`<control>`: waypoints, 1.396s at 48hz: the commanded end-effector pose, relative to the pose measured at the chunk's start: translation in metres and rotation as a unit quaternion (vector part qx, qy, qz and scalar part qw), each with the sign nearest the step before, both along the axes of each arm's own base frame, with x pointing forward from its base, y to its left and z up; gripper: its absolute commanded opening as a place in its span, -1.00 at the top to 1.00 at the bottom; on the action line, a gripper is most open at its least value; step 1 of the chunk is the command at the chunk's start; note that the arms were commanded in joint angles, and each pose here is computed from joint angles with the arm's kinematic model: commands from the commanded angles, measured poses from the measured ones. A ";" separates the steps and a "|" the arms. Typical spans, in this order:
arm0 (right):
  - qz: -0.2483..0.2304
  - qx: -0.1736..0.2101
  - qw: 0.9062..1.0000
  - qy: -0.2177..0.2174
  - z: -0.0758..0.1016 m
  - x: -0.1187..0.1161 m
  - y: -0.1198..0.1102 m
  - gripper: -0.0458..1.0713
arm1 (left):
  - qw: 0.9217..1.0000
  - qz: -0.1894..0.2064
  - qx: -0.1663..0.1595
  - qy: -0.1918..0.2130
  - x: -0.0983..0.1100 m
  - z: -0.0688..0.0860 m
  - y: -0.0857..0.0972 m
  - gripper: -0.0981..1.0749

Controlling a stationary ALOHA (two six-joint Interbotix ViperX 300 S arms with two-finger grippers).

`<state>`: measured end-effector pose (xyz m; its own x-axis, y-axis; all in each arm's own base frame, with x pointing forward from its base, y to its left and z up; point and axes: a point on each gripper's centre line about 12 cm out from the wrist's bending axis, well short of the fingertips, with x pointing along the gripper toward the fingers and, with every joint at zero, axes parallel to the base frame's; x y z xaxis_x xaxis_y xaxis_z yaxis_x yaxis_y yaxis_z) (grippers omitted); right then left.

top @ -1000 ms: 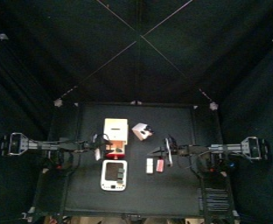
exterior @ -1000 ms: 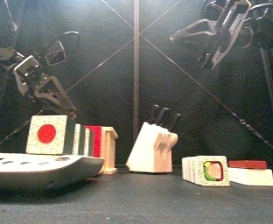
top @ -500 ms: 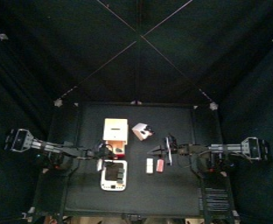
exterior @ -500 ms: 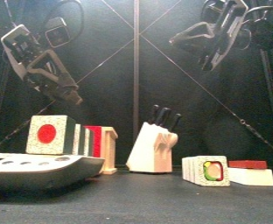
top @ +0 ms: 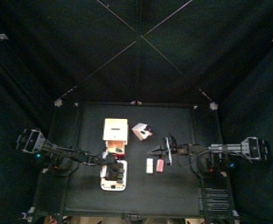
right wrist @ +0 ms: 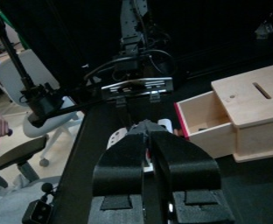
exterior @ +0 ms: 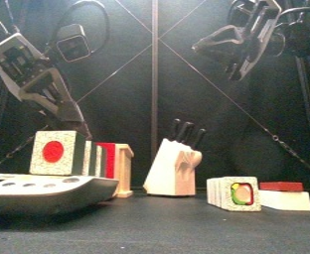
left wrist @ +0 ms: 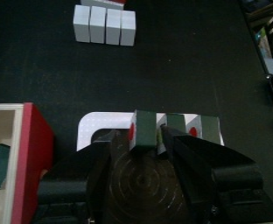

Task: Grab green sushi piece off stove

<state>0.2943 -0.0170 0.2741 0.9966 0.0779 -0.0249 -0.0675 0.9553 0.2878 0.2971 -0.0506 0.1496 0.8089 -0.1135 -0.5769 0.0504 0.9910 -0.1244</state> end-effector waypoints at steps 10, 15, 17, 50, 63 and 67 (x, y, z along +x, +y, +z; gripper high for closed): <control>0.000 0.000 1.000 -0.013 0.007 0.000 -0.001 0.25 | 1.000 -0.008 0.003 -0.002 0.015 -0.001 -0.006 -0.57; 0.001 0.000 1.000 -0.013 0.007 0.000 0.000 0.25 | 1.000 -0.009 0.004 -0.001 0.016 -0.002 -0.007 -0.57; 0.001 0.000 1.000 -0.013 0.007 0.000 0.000 0.25 | 1.000 -0.009 0.004 -0.001 0.016 -0.002 -0.007 -0.57; 0.001 0.000 1.000 -0.011 0.006 0.001 0.000 0.25 | 1.000 -0.010 0.011 0.021 0.018 -0.017 -0.006 -0.53; 0.001 0.000 1.000 -0.010 0.005 0.001 0.000 0.25 | 0.999 -0.021 0.021 0.016 0.020 -0.015 -0.007 -0.31; 0.000 0.000 1.000 -0.010 0.005 0.001 -0.001 0.25 | 0.999 -0.021 0.021 0.013 0.020 -0.013 -0.007 -0.25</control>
